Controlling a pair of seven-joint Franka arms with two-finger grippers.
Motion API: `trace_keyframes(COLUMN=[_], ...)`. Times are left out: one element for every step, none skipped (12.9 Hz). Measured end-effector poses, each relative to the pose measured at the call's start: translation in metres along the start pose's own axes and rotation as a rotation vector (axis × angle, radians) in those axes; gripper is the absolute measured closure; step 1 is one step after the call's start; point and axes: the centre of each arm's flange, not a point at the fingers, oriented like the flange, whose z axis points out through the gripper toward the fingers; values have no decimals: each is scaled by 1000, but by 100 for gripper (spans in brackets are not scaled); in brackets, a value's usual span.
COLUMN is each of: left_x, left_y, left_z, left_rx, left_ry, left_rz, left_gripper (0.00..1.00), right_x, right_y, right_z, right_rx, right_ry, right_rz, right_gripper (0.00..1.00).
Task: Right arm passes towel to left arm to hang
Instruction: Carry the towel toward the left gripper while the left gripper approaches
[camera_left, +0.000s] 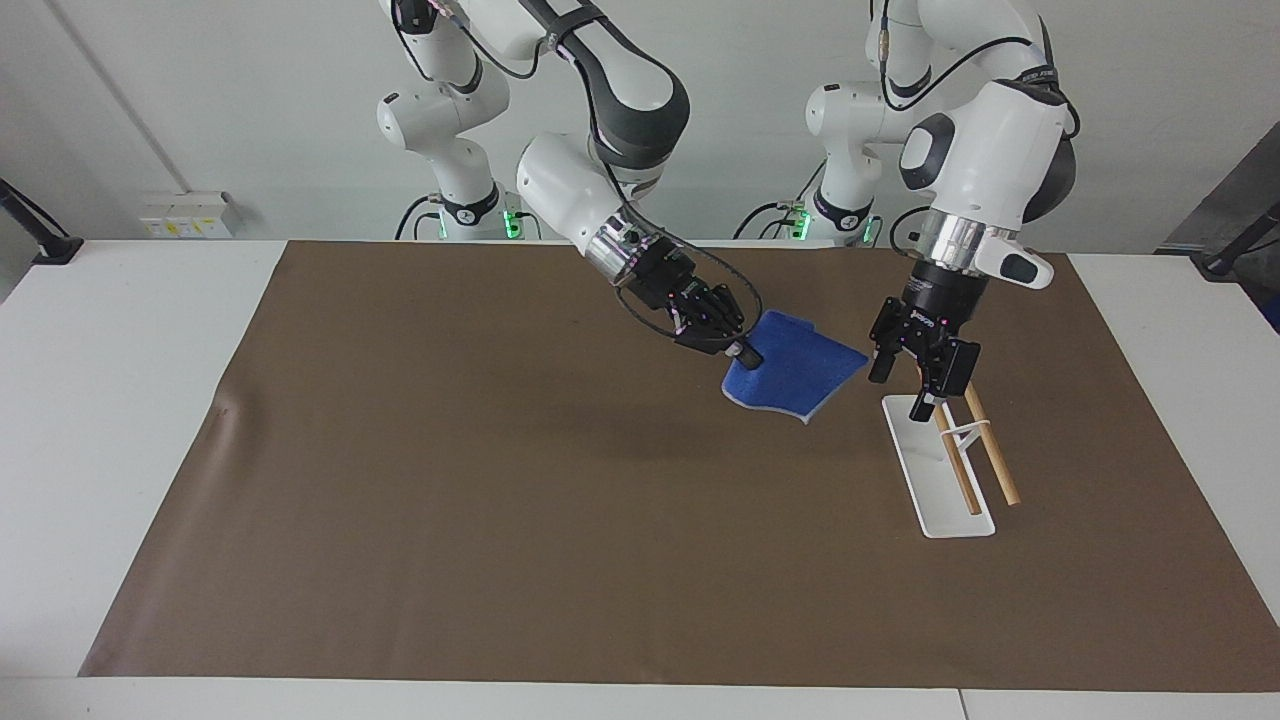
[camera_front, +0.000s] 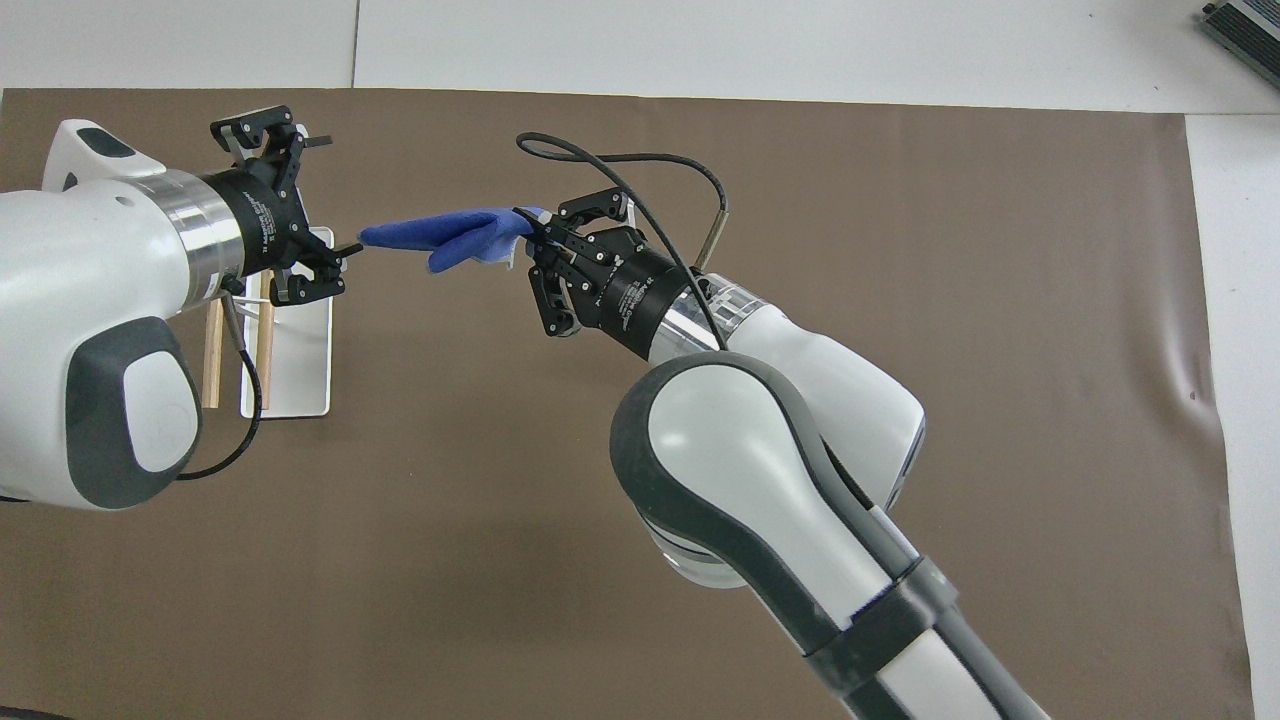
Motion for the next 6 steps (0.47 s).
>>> trace_keyframes(left_x=[0,-1,-1,-1,-2,-6], left_y=[2,3,4,4,5,5], left_z=[0,0,1,1,0,-1], left_rx=[-3,-4,-4,-4,-6,-8], left_ry=[-2,-2,-3,-3,-5,-10], left_rz=[-21,-43,-63,-80,-98,-115], left_gripper=[0,0,0,0,0,0], right_x=[0,0,1,1,2,3], right_y=[0,0,0,0,1,1], right_z=[0,0,0,1,1,2], right_rx=[0,0,-1,-1,-2,-3], right_ry=[0,1,1,2,3,5], right_rz=[0,0,0,0,1,0], right_gripper=[96,96,96,96,96,96])
